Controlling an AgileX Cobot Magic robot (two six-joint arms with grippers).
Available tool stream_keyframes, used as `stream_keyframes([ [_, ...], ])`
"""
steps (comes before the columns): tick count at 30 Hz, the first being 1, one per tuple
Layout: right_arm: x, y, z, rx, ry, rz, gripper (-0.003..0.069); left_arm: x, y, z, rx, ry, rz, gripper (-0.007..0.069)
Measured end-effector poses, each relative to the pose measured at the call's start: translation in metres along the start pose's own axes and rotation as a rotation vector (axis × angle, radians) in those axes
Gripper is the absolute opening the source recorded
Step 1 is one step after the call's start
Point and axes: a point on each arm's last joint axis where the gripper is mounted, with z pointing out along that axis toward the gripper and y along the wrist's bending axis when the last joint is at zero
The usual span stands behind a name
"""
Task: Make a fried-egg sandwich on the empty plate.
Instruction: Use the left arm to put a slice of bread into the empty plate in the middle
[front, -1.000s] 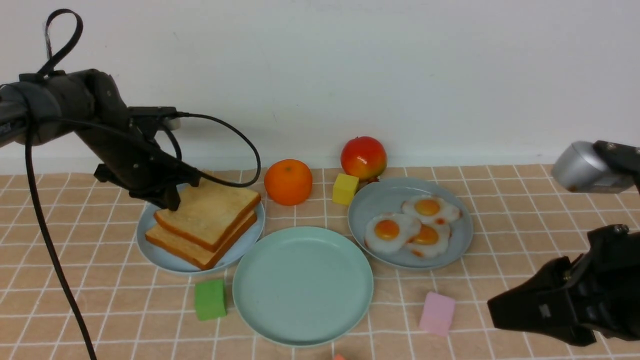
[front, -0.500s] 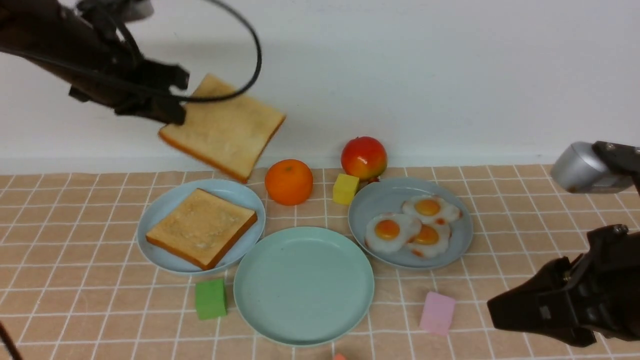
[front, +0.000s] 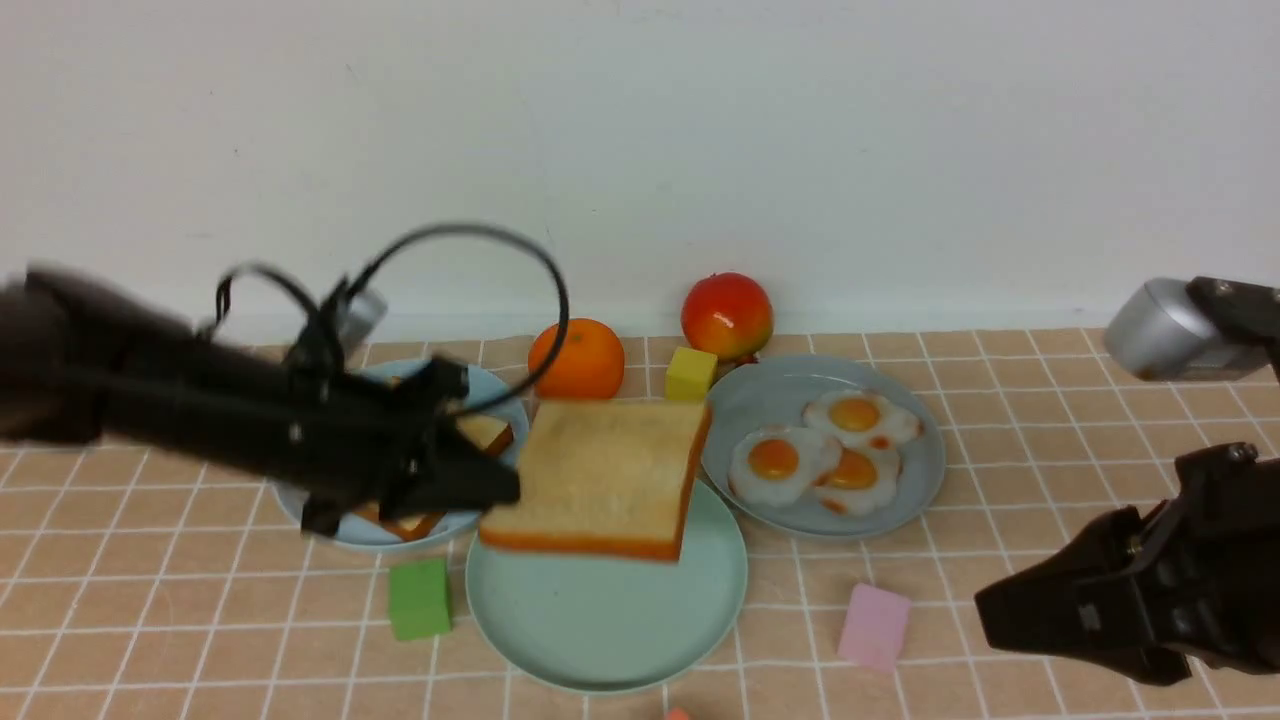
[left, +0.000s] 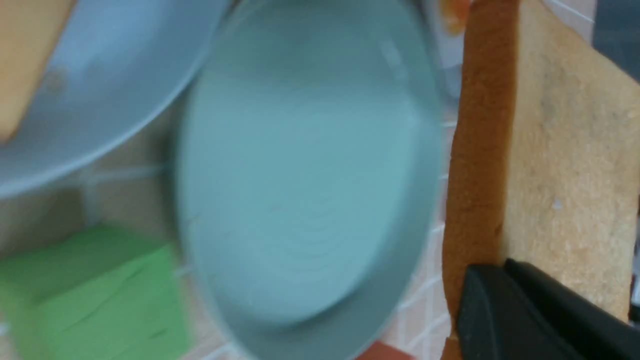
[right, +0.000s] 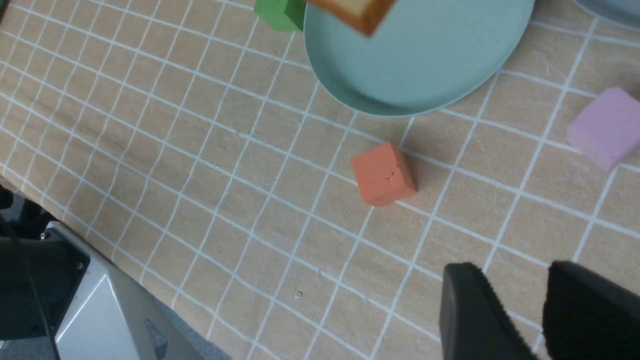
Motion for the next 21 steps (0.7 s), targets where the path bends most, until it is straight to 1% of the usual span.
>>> stream_keyframes([
  [5,-0.001,0.0,0.0,0.002,-0.007,-0.001,0.0239,0.011,0.016,0.005,-0.041,-0.023,-0.031,-0.0001],
  [9,-0.001,0.0,0.0,0.002,-0.007,-0.001,0.0239,0.01,0.016,0.005,-0.043,-0.037,-0.042,0.0016],
  [12,-0.001,0.0,0.0,0.003,-0.007,-0.001,0.0239,0.008,0.016,0.005,-0.043,-0.068,-0.061,0.0074],
  [13,-0.001,0.0,0.0,0.003,-0.007,-0.001,0.0239,0.008,0.016,0.005,-0.042,-0.069,-0.062,0.0078],
  [14,-0.001,0.0,0.0,0.003,-0.008,-0.002,0.0239,0.007,0.016,0.005,-0.033,-0.081,-0.077,0.0127],
  [16,-0.001,0.0,0.0,0.003,-0.008,-0.004,0.0239,0.006,0.015,0.005,-0.025,-0.09,-0.089,0.019],
  [17,-0.001,0.0,0.0,0.003,-0.008,-0.004,0.0239,0.006,0.015,0.005,-0.024,-0.091,-0.09,0.0197],
  [18,-0.001,0.0,0.0,0.003,-0.008,-0.004,0.0239,0.005,0.014,0.005,-0.02,-0.094,-0.095,0.0262],
  [21,-0.001,0.0,0.0,0.003,-0.008,-0.005,0.0239,0.005,0.013,0.005,-0.007,-0.09,-0.097,0.0373],
])
